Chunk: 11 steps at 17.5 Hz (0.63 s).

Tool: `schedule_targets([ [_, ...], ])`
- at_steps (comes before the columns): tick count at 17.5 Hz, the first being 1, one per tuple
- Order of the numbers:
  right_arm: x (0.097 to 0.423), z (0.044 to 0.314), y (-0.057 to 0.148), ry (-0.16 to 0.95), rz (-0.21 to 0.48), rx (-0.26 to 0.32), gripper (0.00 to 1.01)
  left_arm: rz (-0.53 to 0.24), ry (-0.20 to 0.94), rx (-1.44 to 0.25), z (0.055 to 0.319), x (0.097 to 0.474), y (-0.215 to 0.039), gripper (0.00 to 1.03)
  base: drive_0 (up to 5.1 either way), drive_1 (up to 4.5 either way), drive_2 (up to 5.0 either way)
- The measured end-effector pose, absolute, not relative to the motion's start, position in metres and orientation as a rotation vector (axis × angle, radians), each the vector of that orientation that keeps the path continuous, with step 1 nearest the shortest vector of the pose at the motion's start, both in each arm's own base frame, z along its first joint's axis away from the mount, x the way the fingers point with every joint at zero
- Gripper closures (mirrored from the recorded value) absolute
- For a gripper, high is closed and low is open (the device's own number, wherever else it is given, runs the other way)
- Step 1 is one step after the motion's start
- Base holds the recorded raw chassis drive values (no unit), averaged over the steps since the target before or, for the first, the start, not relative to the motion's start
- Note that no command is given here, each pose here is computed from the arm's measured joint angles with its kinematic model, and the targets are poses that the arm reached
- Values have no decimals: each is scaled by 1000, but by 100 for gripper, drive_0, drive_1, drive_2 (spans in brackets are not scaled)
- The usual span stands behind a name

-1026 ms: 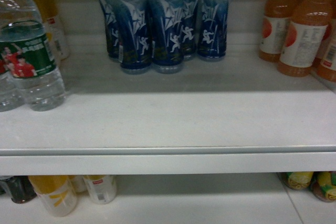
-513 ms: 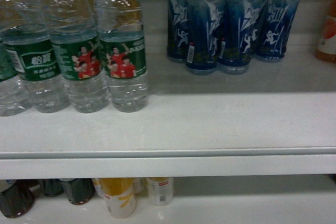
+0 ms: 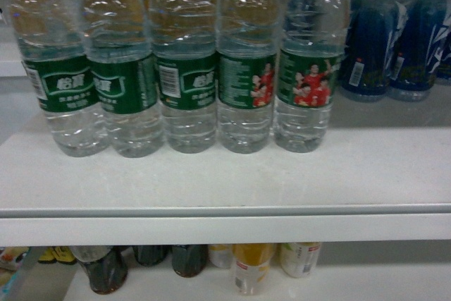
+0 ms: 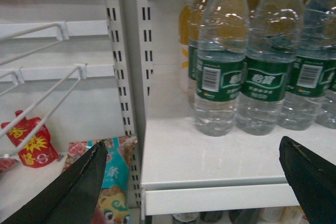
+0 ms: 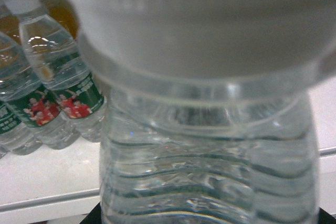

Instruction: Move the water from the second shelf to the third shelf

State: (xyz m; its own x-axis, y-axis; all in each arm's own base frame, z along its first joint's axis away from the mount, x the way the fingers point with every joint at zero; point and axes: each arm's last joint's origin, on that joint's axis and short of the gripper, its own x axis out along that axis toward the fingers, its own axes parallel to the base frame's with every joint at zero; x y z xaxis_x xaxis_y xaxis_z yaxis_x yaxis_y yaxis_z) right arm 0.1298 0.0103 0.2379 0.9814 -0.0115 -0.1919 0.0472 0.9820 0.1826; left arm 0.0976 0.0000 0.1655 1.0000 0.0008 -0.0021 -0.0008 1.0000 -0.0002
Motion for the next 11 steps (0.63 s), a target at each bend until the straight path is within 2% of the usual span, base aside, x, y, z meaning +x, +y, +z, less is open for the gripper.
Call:
schedule_targets([
  [11,130,238,10,189,-29,188,58,1,2,0,166,98,0,5,-498,247,247],
])
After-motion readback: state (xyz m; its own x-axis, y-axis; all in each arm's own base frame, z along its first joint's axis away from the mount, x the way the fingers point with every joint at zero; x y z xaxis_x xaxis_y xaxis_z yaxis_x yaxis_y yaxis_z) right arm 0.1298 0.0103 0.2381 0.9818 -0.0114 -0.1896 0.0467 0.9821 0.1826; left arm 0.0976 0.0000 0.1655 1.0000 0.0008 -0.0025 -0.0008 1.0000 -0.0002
